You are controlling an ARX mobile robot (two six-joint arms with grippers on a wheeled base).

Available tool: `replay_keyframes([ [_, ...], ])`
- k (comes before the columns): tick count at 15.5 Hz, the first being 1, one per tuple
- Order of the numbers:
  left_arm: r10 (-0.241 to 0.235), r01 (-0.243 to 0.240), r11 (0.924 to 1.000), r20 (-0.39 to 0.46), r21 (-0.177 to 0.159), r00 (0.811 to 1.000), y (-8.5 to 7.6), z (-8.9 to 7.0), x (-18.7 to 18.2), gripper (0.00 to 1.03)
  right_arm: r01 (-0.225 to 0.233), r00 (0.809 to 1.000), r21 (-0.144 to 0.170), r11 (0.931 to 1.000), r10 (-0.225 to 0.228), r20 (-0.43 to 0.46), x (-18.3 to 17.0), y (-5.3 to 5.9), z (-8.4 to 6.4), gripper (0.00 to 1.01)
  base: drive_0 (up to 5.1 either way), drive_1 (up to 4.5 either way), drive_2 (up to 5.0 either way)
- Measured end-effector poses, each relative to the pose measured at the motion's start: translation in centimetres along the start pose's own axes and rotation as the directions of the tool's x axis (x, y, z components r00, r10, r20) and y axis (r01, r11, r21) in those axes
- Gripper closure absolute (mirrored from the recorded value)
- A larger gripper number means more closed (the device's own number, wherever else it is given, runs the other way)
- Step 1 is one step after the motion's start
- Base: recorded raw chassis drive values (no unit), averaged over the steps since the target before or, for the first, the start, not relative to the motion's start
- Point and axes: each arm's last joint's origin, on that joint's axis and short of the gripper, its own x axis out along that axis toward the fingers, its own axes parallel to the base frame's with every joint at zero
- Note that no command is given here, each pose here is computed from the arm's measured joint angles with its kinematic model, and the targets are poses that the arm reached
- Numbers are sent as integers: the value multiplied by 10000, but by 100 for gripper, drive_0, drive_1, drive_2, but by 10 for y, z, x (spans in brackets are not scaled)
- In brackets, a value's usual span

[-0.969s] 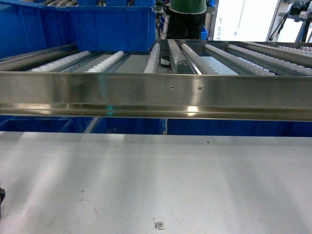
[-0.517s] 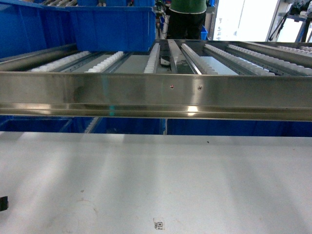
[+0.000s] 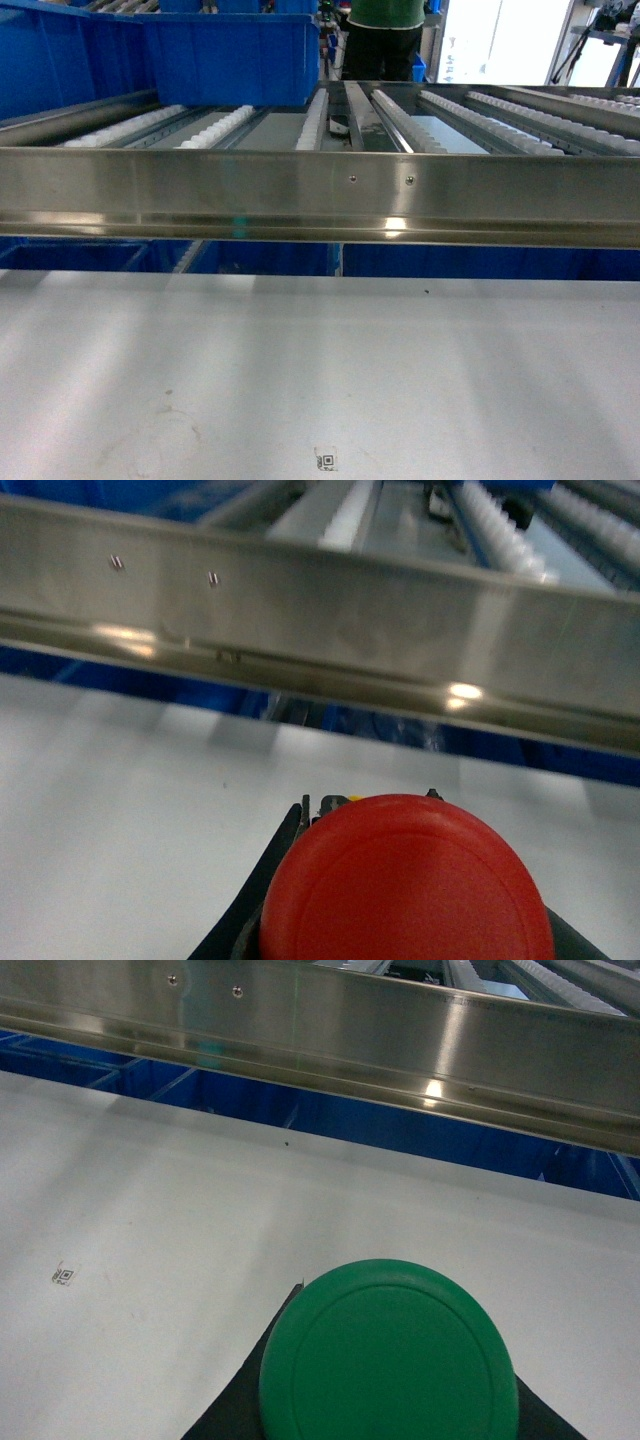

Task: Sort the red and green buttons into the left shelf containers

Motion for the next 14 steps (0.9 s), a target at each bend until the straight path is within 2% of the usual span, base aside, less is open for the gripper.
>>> replay_keyframes([
  [1,-98,99,10000,699,-1,9975,-1,11,-10,76,0,10000,0,10000,0,0,0,0,0,75,0,0,0],
  [2,-345,386,9991,2044,-161,9783,-1,38,-34,76,0,10000,0,10000,0,0,0,0,0,75,0,0,0],
  [3,-497,604,9978,2945,-274,9544,-5,55,-60,76,4,10000,0,10000,-4,0,0,0,0,75,0,0,0],
  [4,-573,687,9973,3145,-255,9475,-9,58,-72,76,0,10000,0,10000,0,0,0,0,0,75,0,0,0],
  [6,-874,958,9953,3142,-114,9453,-18,54,-98,76,0,10000,0,10000,0,0,0,0,0,75,0,0,0],
  [7,-1179,1241,9923,3518,48,9286,-22,57,-107,76,0,10000,1,10000,0,-4,0,0,0,75,0,0,0],
  [8,-1182,1226,9924,3653,111,9234,-22,58,-109,76,0,10000,-1,10000,0,4,0,0,0,75,0,0,0],
  [11,-1131,1159,9932,3438,123,9322,-22,56,-106,76,29,10000,1,10000,-29,-11,0,0,0,75,0,0,0],
  [14,-1094,1120,9936,3503,129,9302,-22,57,-107,76,34,10000,0,10000,-34,-4,0,0,0,75,-488,253,253],
])
